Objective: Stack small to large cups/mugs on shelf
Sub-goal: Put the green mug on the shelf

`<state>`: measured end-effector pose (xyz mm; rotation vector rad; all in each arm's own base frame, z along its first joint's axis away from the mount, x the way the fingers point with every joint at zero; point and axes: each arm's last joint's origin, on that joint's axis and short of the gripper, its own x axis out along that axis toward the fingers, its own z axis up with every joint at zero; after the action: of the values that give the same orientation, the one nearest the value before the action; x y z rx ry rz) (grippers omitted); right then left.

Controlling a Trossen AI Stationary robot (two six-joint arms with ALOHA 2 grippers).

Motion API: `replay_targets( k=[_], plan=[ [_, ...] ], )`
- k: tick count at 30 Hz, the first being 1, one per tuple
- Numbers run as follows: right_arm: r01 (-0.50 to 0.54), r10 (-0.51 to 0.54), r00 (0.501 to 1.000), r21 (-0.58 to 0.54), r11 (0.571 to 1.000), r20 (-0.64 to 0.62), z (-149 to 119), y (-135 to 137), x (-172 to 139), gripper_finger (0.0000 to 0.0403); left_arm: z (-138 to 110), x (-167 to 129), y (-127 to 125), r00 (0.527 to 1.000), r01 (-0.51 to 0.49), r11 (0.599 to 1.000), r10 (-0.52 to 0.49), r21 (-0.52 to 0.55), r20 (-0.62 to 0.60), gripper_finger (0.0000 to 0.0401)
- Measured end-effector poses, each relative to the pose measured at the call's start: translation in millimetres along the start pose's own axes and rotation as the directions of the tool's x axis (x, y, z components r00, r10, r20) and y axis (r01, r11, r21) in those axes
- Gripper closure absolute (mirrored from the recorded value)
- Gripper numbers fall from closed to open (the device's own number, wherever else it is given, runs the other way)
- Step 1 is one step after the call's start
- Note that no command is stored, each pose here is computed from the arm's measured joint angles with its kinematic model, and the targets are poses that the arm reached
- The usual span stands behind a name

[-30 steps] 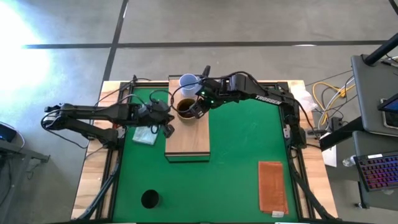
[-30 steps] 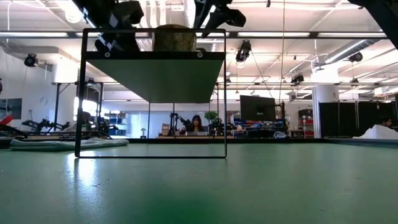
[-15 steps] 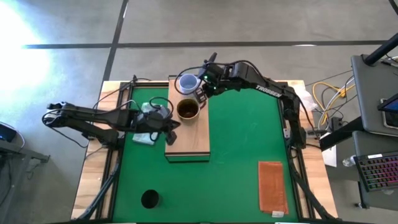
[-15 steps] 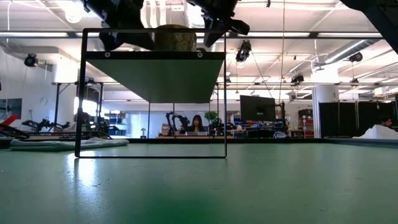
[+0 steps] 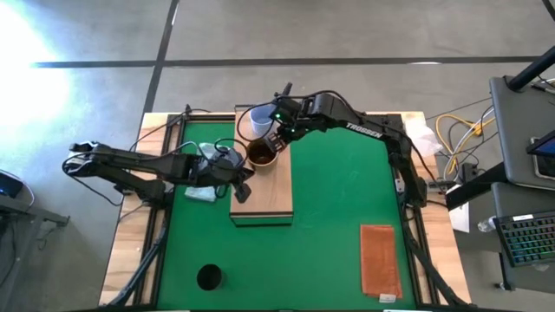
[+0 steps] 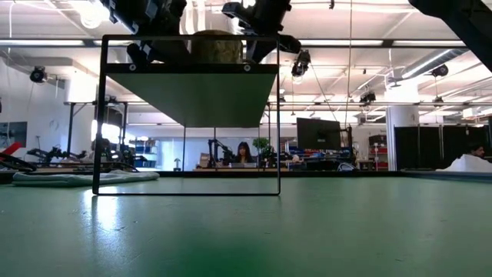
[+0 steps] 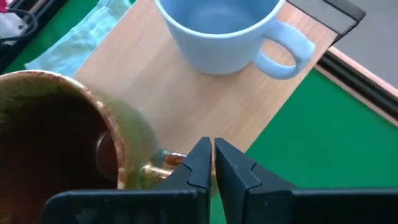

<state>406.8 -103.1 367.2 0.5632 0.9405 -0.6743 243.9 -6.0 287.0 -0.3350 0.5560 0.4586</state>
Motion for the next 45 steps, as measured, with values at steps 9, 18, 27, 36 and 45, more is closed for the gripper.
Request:
replay_targets(
  k=[9, 18, 27, 36, 45],
  plan=[
    [-0.057, 0.056, 0.998, -0.028, 0.998, -0.038, -4, 7, 0, 0.0390, 3, 2, 8, 0.996, -0.081, 0.996, 0.080, 0.028, 0.029, 0.0401],
    [-0.067, 0.067, 0.998, -0.033, 0.997, -0.016, -4, 10, 0, 0.0390, 6, 3, 13, 0.995, -0.098, 0.995, 0.097, 0.019, 0.032, 0.0401],
    [-0.113, 0.113, 0.993, -0.028, 0.993, 0.024, 1, 14, 0, 0.0390, 5, -4, 16, 0.994, -0.104, 0.994, 0.103, 0.023, 0.022, 0.0401],
    [-0.111, 0.112, 0.994, -0.028, 0.993, 0.013, -1, 14, 3, 0.0390, 6, -19, 24, 0.982, -0.184, 0.983, 0.182, 0.031, 0.052, 0.0401],
    [-0.058, 0.059, 0.997, -0.034, 0.998, 0.051, 0, 13, 6, 0.0390, 2, -25, 31, 0.976, -0.218, 0.975, 0.218, 0.049, 0.012, 0.0401]
  ],
)
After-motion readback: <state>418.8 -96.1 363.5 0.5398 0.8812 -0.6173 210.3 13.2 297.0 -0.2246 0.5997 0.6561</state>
